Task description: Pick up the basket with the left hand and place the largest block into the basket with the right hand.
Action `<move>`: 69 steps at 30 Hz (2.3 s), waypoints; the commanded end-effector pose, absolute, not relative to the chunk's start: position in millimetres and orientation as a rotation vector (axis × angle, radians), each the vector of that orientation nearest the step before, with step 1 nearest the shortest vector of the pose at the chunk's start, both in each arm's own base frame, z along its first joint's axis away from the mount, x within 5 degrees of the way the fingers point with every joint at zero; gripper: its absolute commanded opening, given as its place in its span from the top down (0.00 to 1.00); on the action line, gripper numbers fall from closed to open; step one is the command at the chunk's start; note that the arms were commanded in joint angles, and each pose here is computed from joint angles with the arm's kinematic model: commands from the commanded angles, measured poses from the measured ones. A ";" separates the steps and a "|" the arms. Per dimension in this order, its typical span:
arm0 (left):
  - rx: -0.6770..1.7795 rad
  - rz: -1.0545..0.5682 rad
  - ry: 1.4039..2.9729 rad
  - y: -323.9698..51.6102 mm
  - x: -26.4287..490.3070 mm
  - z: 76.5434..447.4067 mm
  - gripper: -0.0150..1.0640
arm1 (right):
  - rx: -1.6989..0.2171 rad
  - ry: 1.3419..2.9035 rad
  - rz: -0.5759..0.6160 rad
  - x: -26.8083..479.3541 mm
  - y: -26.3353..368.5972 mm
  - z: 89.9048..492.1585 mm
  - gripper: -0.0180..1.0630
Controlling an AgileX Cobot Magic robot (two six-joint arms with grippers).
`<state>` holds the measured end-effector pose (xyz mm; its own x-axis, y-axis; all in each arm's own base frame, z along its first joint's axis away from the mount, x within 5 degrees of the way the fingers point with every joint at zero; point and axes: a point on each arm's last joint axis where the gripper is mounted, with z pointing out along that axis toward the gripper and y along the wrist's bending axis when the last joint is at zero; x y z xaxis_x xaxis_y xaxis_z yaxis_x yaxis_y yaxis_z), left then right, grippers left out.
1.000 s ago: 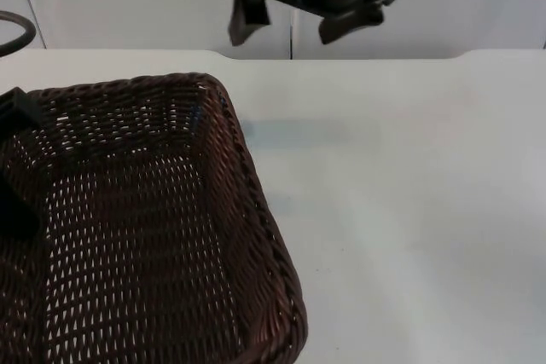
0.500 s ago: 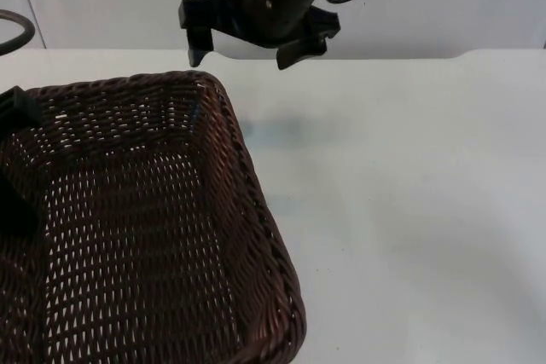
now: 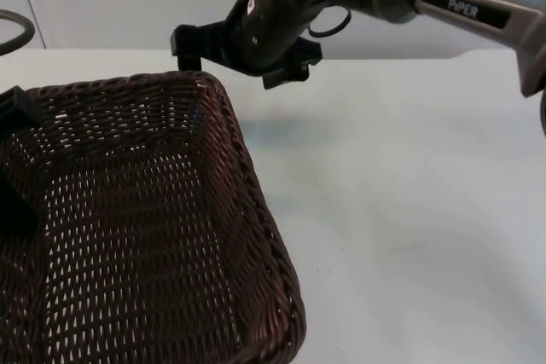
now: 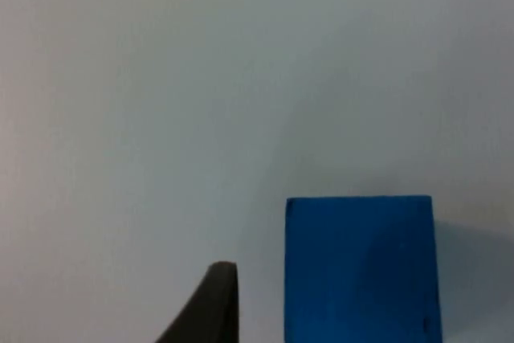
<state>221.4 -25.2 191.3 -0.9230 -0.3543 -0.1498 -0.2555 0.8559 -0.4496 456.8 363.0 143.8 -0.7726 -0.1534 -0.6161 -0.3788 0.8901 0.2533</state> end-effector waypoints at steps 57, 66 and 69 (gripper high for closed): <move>-0.506 -0.666 2.764 -25.7 222.5 195.7 0.99 | -0.590 2.388 0.317 455.2 326.6 228.8 0.98; -0.506 -0.666 2.764 -25.7 222.5 195.7 0.99 | -0.728 2.470 0.219 444.9 302.5 255.5 0.98; -0.506 -0.666 2.764 -25.7 222.5 195.7 0.99 | -0.754 2.480 0.226 440.7 301.2 261.8 0.98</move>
